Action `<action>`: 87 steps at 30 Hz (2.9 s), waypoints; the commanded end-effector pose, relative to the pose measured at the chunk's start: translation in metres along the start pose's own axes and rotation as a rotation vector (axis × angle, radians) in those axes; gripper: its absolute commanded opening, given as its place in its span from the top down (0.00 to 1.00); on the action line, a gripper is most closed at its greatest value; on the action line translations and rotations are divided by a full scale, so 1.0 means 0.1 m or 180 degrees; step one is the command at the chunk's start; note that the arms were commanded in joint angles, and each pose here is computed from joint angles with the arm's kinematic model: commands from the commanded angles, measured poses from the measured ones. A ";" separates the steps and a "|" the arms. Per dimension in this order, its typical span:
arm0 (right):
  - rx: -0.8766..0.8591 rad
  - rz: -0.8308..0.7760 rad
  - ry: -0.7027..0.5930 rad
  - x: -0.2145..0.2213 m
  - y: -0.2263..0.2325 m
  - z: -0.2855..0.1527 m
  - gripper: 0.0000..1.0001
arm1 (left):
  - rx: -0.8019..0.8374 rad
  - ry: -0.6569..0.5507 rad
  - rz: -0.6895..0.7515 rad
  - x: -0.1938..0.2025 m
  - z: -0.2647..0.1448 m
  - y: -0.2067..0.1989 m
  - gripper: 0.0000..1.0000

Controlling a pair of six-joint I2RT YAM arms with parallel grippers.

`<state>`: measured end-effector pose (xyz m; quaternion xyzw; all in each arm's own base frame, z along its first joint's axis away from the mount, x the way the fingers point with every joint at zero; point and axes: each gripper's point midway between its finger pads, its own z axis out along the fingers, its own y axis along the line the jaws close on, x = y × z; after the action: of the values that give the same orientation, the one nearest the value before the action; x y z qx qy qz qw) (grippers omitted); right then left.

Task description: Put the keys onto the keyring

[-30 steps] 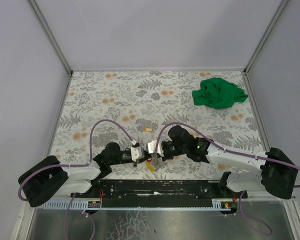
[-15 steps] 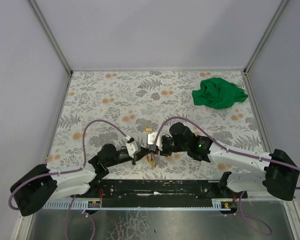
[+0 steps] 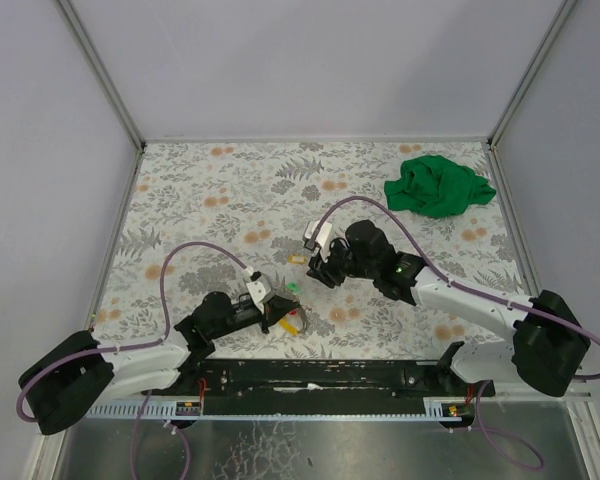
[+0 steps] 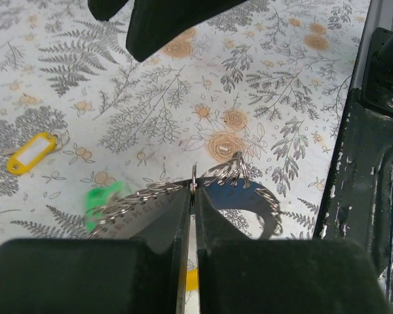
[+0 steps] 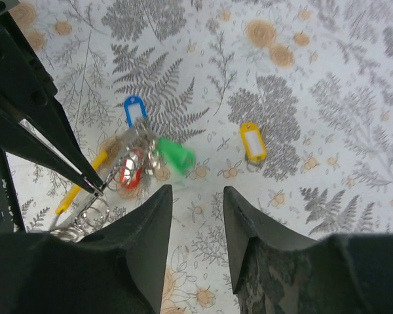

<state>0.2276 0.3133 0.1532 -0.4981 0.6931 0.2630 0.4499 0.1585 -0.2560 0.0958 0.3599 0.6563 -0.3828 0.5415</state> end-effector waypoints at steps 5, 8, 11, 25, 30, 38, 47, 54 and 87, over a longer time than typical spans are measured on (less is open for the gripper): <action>-0.0055 0.0290 0.0096 0.17 0.04 0.15 0.56 | -0.0027 0.0101 -0.0337 0.09 0.08 -0.01 1.00; 0.0083 0.0247 0.0188 0.27 -0.05 0.20 0.55 | -0.0054 0.0119 -0.0445 0.12 0.07 -0.01 1.00; 0.0118 0.0199 0.0369 0.38 -0.12 0.37 0.55 | -0.0079 0.0106 -0.0521 0.13 0.04 -0.01 1.00; 0.0588 0.0735 0.0630 0.64 -0.75 1.00 0.52 | -0.0334 0.0080 -0.0460 0.13 -0.02 0.12 1.00; 0.0614 0.1033 0.0758 0.77 -0.84 1.07 0.56 | -0.0345 0.0076 -0.0458 0.13 -0.02 0.13 1.00; 0.0453 0.1254 0.0890 0.89 -0.71 1.12 0.66 | -0.0342 0.0092 -0.0447 0.13 -0.01 0.13 1.00; 0.0526 0.1232 0.0927 0.85 -0.68 0.91 0.94 | -0.0341 0.0111 -0.0445 0.14 0.00 0.13 1.00; 0.0742 0.0854 0.0704 0.62 -0.73 0.44 1.00 | -0.0329 0.0076 -0.0411 0.10 0.00 0.13 1.00; -0.0465 -0.0702 -0.1106 0.22 0.30 -0.30 1.00 | 0.0630 -0.0023 0.0869 -0.25 0.28 -0.15 1.00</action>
<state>0.2017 0.2823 0.1399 -0.5190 0.5688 0.3163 0.5542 0.1631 -0.2732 0.0936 0.4555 0.6203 -0.3537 0.5316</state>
